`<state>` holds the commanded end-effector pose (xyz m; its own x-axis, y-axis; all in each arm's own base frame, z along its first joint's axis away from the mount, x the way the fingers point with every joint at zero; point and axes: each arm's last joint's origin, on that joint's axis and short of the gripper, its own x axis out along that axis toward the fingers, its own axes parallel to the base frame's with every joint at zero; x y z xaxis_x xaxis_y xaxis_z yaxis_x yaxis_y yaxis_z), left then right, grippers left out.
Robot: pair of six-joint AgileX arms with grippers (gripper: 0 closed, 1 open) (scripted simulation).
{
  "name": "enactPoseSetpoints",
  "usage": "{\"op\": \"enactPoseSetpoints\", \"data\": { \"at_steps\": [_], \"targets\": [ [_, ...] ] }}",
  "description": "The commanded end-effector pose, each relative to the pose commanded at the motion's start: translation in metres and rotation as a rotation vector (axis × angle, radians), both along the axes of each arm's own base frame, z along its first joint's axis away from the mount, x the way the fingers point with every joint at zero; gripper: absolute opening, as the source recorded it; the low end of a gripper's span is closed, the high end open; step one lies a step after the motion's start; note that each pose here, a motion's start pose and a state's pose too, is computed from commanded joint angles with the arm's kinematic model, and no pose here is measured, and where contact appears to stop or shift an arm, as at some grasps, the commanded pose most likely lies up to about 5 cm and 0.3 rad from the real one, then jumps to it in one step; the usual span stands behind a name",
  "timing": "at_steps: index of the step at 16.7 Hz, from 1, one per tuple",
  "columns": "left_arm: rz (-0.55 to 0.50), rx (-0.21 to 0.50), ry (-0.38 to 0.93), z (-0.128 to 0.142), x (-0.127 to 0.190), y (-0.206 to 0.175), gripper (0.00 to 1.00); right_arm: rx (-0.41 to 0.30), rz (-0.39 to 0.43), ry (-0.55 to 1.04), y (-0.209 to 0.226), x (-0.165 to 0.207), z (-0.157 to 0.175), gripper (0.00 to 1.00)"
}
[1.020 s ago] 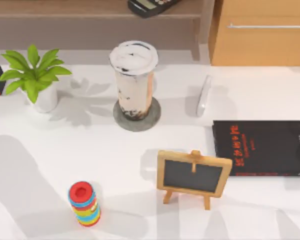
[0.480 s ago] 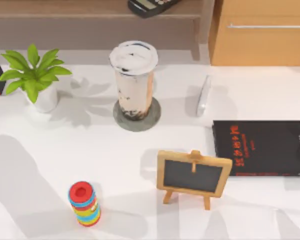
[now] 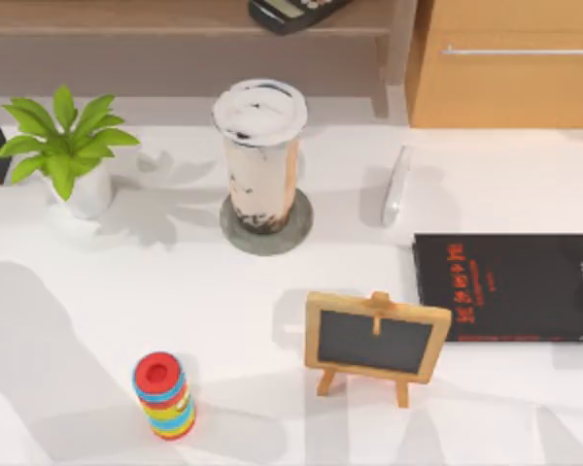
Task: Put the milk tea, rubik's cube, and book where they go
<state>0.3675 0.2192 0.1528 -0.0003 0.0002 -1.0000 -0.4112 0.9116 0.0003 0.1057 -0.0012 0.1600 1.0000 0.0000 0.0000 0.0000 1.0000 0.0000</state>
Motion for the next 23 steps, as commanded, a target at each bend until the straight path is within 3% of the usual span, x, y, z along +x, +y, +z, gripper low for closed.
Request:
{"op": "enactPoseSetpoints", "data": {
  "at_steps": [6, 12, 17, 23],
  "targets": [
    [-0.003, 0.001, -0.003, 0.002, 0.001, -0.001, 0.00, 0.000, 0.000, 0.000, 0.000, 0.000, 0.000, 1.00],
    [-0.003, 0.000, -0.001, 0.030, 0.000, -0.001, 0.00, 0.000, 0.000, 0.000, 0.000, 0.000, 0.000, 1.00],
    [0.000, -0.001, -0.007, 0.029, 0.000, 0.000, 0.00, 0.000, 0.000, 0.000, 0.000, 0.000, 0.000, 1.00],
    [0.008, 0.013, -0.244, 0.055, -0.008, -0.006, 0.00, 0.000, 0.000, 0.000, 0.000, 0.000, 0.000, 1.00]
  ]
}}
